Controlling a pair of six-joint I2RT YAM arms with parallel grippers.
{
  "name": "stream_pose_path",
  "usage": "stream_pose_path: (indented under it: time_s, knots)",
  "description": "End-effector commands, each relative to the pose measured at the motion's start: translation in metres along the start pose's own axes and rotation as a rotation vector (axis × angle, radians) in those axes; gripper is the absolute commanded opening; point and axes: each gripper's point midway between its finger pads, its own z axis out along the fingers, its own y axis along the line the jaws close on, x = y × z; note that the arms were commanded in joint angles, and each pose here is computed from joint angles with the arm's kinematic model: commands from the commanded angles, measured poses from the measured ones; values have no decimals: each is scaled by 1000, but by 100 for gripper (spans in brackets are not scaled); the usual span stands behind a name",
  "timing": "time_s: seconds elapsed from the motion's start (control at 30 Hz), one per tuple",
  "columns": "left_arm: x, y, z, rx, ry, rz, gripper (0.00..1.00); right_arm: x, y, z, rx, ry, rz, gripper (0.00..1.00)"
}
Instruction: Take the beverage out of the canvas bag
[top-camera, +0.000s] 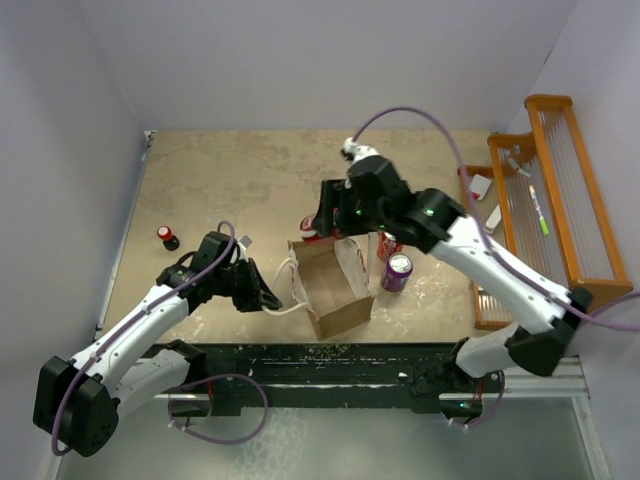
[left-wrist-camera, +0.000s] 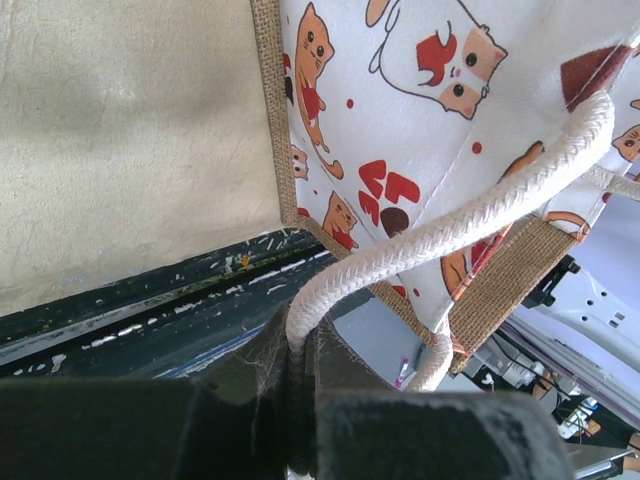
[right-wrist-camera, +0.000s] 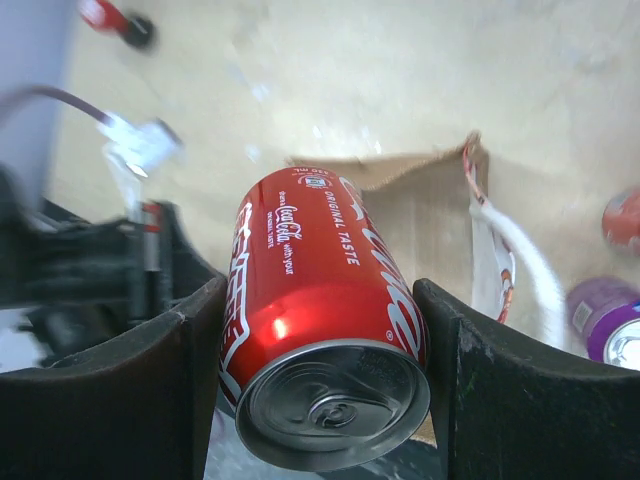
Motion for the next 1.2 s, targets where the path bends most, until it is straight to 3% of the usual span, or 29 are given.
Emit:
stream_pose_path:
  time_s: [0.0,0.17,0.3,0.43,0.6,0.93,1.17]
  knots:
    - [-9,-14,-4,32,-28,55,0,-76,16,-79,-149,-362,99,0]
    - [-10,-14,-3,31,-28,55,0,-95,-20,-124,-42,-543,115,0]
    - [-11,-14,-1,33,-23,55,0,-79,-66,-137,151,-556,95,0]
    - [-10,-14,-1,34,-20,55,0,-53,-102,-143,309,-497,90,0]
    - [-9,-12,1,32,-13,48,0,-15,-127,-146,384,-391,90,0]
    - [-8,-10,4,27,-5,43,0,80,-150,-120,386,-145,215,0]
    - [-10,-15,1,37,-13,40,0,102,-152,-84,393,-92,216,0]
